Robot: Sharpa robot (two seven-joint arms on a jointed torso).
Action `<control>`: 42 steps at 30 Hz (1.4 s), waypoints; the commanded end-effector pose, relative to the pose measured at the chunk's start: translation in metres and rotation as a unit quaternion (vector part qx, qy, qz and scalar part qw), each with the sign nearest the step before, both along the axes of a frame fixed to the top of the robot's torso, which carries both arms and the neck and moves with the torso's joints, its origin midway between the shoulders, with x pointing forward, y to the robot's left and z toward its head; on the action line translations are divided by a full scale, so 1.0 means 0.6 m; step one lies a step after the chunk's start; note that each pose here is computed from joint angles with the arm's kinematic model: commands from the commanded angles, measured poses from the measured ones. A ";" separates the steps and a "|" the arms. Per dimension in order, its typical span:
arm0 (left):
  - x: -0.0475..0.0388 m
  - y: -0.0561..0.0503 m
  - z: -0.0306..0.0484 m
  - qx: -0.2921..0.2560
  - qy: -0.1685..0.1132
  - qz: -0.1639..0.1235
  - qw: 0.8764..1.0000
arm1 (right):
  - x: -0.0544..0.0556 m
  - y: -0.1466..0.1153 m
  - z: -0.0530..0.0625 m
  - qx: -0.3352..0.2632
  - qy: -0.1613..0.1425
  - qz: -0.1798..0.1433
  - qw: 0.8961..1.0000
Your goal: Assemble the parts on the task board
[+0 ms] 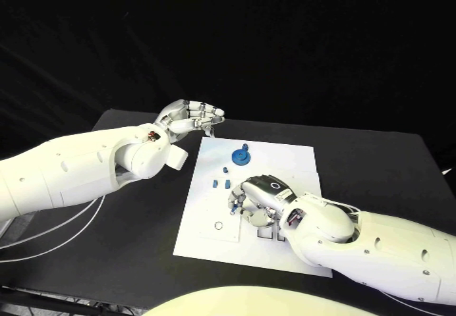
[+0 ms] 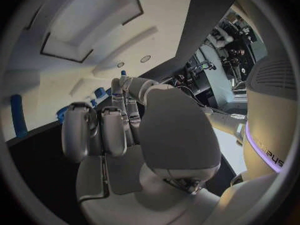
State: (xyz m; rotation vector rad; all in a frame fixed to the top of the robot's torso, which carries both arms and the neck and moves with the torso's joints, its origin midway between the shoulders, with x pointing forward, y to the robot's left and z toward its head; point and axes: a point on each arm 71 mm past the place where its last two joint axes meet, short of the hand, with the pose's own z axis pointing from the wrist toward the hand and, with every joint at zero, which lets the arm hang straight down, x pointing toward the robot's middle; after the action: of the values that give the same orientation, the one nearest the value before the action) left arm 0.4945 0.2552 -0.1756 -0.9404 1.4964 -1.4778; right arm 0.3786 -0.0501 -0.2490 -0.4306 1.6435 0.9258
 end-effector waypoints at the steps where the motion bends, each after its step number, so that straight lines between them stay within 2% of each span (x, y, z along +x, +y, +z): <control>1: 0.000 -0.003 0.003 -0.005 -0.005 -0.005 1.000 | -0.002 0.003 -0.004 -0.010 0.005 0.010 1.000; 21: 0.000 -0.003 0.002 -0.005 -0.004 -0.006 1.000 | -0.002 0.007 -0.012 -0.020 0.008 0.010 1.000; 42: -0.001 -0.001 0.002 -0.005 -0.002 -0.007 1.000 | -0.001 0.011 -0.017 -0.029 -0.004 -0.001 1.000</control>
State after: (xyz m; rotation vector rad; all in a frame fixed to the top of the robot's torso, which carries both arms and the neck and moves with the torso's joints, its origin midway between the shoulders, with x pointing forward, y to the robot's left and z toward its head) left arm 0.4945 0.2561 -0.1756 -0.9414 1.4972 -1.4762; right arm 0.3792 -0.0440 -0.2570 -0.4545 1.6647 0.8948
